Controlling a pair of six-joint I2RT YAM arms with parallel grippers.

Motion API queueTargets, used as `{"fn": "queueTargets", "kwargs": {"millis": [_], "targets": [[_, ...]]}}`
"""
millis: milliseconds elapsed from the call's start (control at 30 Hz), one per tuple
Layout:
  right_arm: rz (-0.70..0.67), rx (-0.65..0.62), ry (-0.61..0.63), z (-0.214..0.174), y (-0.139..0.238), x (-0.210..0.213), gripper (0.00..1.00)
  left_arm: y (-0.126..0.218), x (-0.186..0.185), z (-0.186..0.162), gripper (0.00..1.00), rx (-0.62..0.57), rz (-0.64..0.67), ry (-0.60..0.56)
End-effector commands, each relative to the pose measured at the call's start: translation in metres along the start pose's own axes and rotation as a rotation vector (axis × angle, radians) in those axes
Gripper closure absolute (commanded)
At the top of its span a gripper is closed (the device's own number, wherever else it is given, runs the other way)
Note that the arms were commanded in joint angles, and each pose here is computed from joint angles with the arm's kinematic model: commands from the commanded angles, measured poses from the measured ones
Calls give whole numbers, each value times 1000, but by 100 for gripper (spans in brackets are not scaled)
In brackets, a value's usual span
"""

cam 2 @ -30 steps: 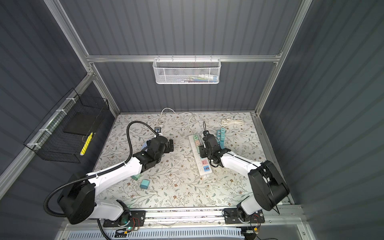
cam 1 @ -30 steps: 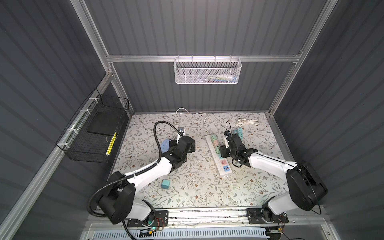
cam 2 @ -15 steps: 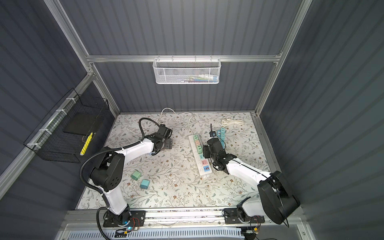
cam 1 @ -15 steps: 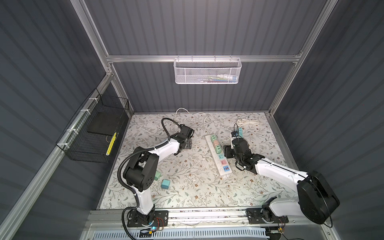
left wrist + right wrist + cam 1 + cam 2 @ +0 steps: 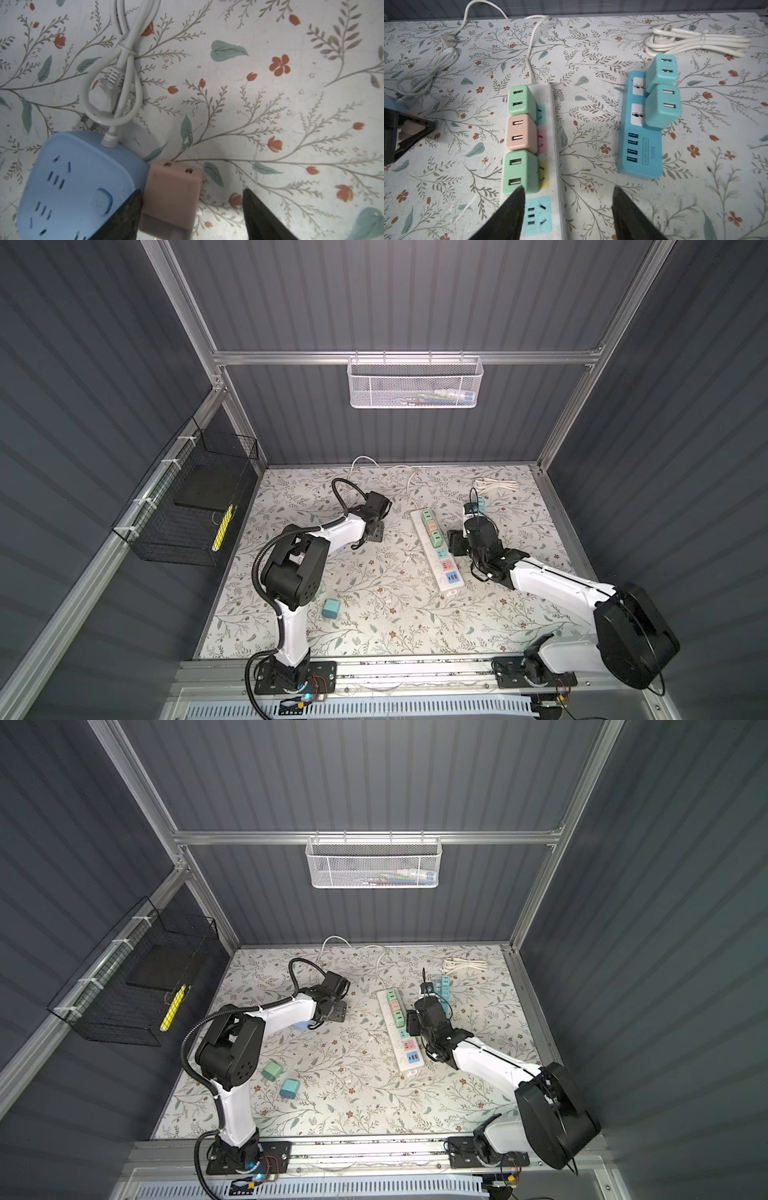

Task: Insert the plug
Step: 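Open and lift the right gripper while the left moves toward the pink charger, then lower the left gripper onto the loose pink charger cube and close it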

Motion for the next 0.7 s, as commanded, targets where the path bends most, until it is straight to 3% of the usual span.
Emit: {"fn": "queueTargets", "kwargs": {"millis": [0,500,667], "targets": [[-16,-1,-5,-1,-3,-2,32,-4,-3,1,26,27,-19,-12],[-13,7,1,-2,-5,-1,31,-15,-9,-18,38,122,-43,-8],[-9,9,1,-2,-5,-1,31,-10,-11,-24,53,126,-71,-18]]}}
Point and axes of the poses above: each gripper's point midway between its finger pads, its own y axis back along the fingers, its own x axis along the line the jaws close on, z = x × y, the point moved 3 cm from there along y, back along the fingers, and after that the axes turned 3 degrees about y, right-handed, at the moved point
